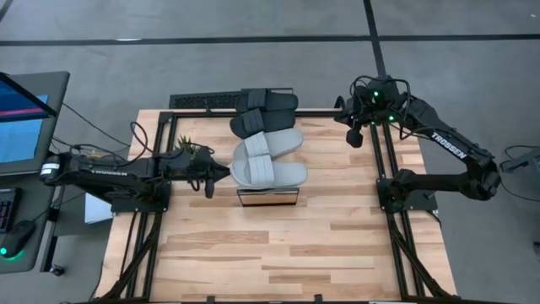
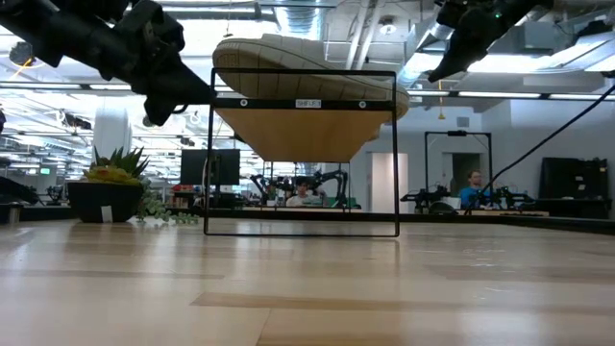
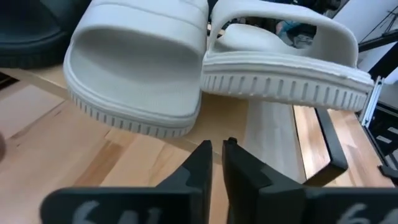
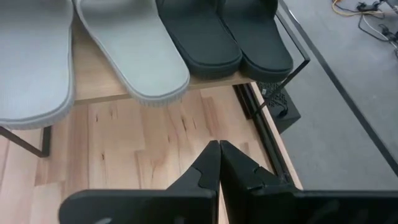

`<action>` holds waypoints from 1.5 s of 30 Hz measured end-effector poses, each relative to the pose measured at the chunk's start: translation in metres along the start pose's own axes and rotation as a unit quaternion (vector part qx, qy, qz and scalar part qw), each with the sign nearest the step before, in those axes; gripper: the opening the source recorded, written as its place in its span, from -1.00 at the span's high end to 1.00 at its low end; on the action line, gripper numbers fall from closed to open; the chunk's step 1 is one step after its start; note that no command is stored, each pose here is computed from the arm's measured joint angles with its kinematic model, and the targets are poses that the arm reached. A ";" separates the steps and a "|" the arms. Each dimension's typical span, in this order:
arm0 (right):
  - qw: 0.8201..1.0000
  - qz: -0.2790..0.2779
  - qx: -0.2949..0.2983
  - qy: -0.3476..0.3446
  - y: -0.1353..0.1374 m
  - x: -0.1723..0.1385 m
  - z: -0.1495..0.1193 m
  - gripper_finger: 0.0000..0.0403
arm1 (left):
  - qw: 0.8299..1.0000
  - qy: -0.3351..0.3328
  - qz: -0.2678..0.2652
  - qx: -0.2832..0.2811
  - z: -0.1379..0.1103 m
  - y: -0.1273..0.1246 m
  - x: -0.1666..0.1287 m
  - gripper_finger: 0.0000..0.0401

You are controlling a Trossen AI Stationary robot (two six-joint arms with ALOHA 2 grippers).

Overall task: Pick and place slides into the shelf
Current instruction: Adjust the top gray slide on the shelf

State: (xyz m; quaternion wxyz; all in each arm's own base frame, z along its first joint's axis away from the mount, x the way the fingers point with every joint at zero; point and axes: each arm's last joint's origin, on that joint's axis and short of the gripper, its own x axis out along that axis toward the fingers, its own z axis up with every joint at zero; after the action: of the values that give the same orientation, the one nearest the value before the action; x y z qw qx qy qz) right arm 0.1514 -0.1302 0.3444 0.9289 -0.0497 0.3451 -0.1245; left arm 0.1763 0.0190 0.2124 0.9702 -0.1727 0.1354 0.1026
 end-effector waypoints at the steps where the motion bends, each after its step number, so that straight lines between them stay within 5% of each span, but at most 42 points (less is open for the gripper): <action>1: 1.000 0.000 0.000 0.000 0.000 0.000 0.000 1.00 | 1.000 -0.001 0.001 0.000 0.000 0.000 0.001 0.88; 45: 1.000 0.006 0.003 0.010 0.001 0.000 -0.002 1.00 | 0.989 -0.062 0.137 0.000 0.004 0.014 0.017 1.00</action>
State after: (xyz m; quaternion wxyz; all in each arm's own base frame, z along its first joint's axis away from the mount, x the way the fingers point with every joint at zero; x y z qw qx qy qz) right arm 0.1505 -0.1292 0.3427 0.9264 -0.0434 0.3541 -0.1209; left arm 0.1898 0.0358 0.2065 0.9536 -0.1457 0.0977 0.2446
